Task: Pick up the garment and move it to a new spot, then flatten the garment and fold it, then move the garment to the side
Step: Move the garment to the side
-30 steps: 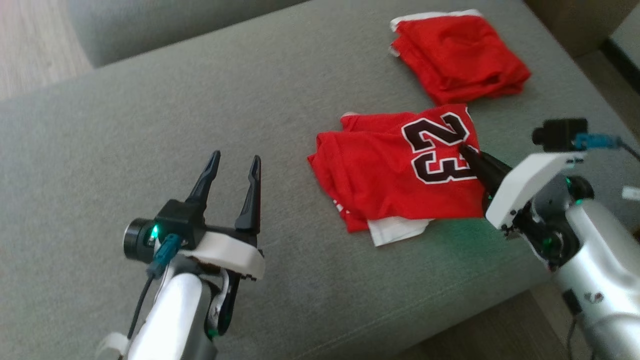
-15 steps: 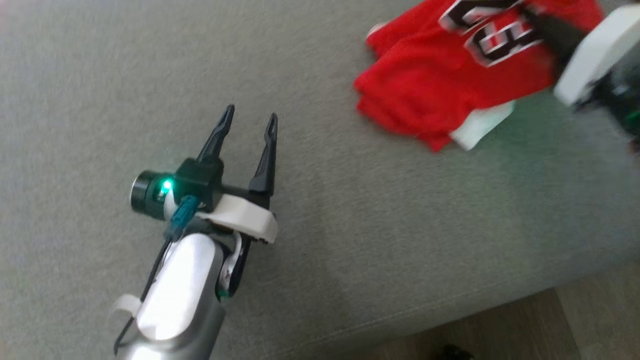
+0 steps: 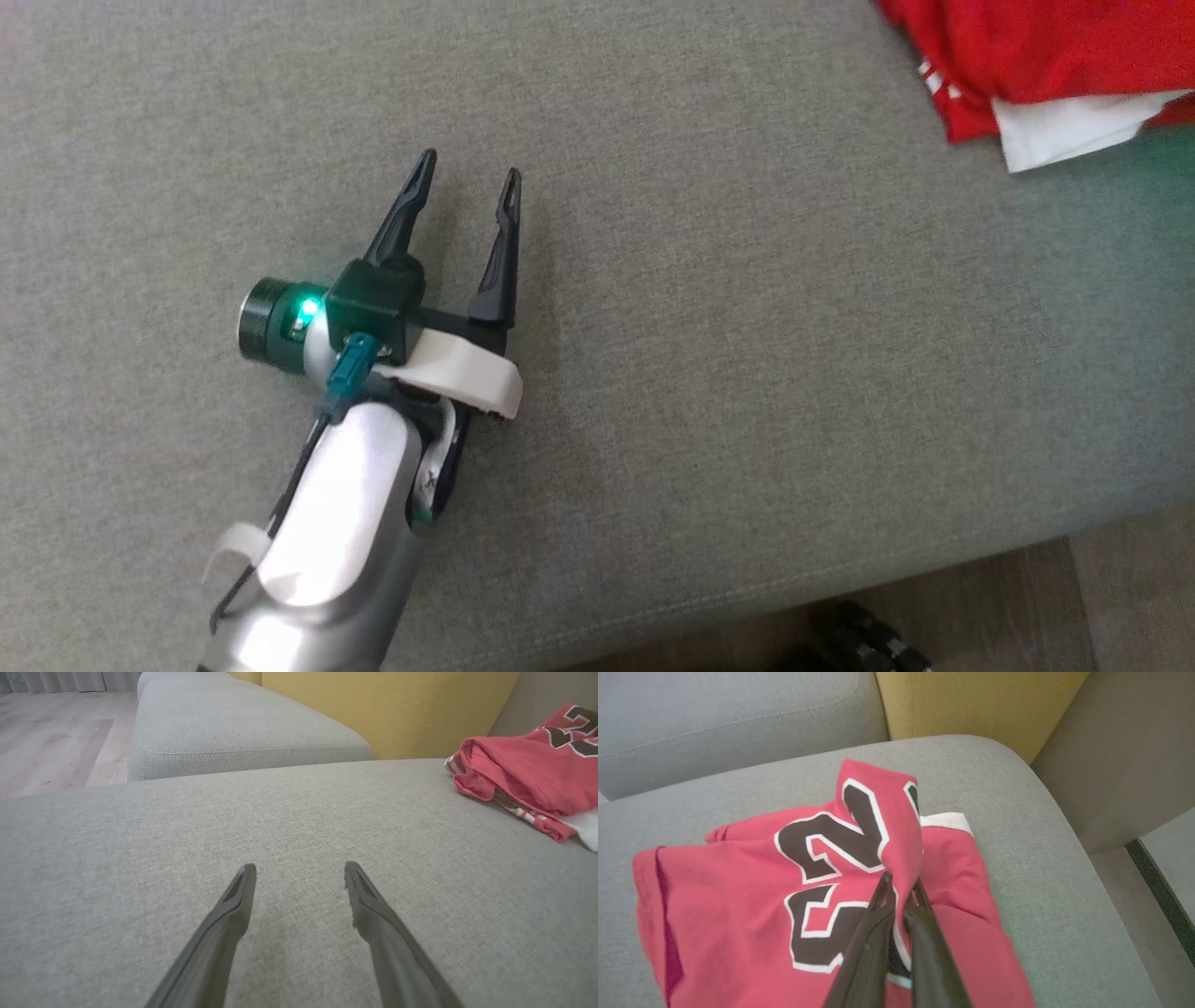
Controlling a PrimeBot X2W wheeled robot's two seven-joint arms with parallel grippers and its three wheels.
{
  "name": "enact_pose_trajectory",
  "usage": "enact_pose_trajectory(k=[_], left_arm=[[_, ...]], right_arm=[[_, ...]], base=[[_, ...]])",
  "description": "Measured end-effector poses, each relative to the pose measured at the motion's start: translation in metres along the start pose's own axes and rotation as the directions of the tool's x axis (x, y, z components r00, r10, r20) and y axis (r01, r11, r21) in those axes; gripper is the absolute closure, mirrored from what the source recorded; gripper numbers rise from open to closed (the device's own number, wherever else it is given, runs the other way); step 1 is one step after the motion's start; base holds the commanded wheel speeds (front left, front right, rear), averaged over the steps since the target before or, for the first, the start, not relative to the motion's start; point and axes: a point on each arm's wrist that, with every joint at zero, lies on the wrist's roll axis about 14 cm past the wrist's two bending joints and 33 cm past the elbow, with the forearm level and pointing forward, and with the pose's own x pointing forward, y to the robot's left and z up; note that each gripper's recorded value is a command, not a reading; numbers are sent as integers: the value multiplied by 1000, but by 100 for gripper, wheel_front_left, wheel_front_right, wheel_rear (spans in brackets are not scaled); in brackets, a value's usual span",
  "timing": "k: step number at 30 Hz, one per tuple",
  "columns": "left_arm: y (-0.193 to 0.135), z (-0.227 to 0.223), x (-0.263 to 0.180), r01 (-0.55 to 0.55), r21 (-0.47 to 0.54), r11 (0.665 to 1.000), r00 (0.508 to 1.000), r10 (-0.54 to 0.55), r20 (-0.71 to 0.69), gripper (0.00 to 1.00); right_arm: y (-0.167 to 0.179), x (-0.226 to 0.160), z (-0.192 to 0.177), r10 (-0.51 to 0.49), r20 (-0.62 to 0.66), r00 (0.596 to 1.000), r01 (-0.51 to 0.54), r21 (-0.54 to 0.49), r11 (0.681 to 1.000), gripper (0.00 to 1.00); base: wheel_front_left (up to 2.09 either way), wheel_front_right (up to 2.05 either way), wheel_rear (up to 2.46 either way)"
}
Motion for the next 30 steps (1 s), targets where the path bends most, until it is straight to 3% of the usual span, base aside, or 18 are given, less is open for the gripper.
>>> enact_pose_trajectory(k=[3,4,5,6,11,15,21,25,30], left_arm=[[-1,0,4,7,-2,1000,1000,-7,5,0],[-1,0,5,7,-1,1000,1000,-7,8,0],[-1,0,6,8,-1,1000,1000,-8,9,0],[-1,0,6,7,-1,1000,1000,-7,9,0],[1,11,5,-2,15,1000,1000,2,29,0],[3,28,1,-16,30,999,998,15,62,0],[8,57,-19,-55,21,998,992,52,113,0],[10,74,-39,-83,15,996,986,80,144,0],[13,103,-64,-117,9,993,972,112,208,0]], right_arm=[[-14,4,-6,-48,-31,998,47,-29,998,98],[-18,4,-8,-63,-37,997,61,-36,997,65],[-21,5,-8,-76,-32,997,75,-42,996,17],[-24,6,-9,-89,-28,996,87,-48,995,0],[-40,1,-16,-166,-18,986,161,-161,974,0],[-45,-12,12,-186,104,977,204,-205,957,0],[-3,-35,57,-65,304,951,133,-211,968,0],[16,-67,87,8,433,901,94,-214,972,0],[44,-101,91,107,533,839,3,-200,980,0]], base=[[0,0,0],[0,0,0],[0,0,0],[0,0,0],[0,0,0],[0,0,0],[0,0,0],[0,0,0],[0,0,0]])
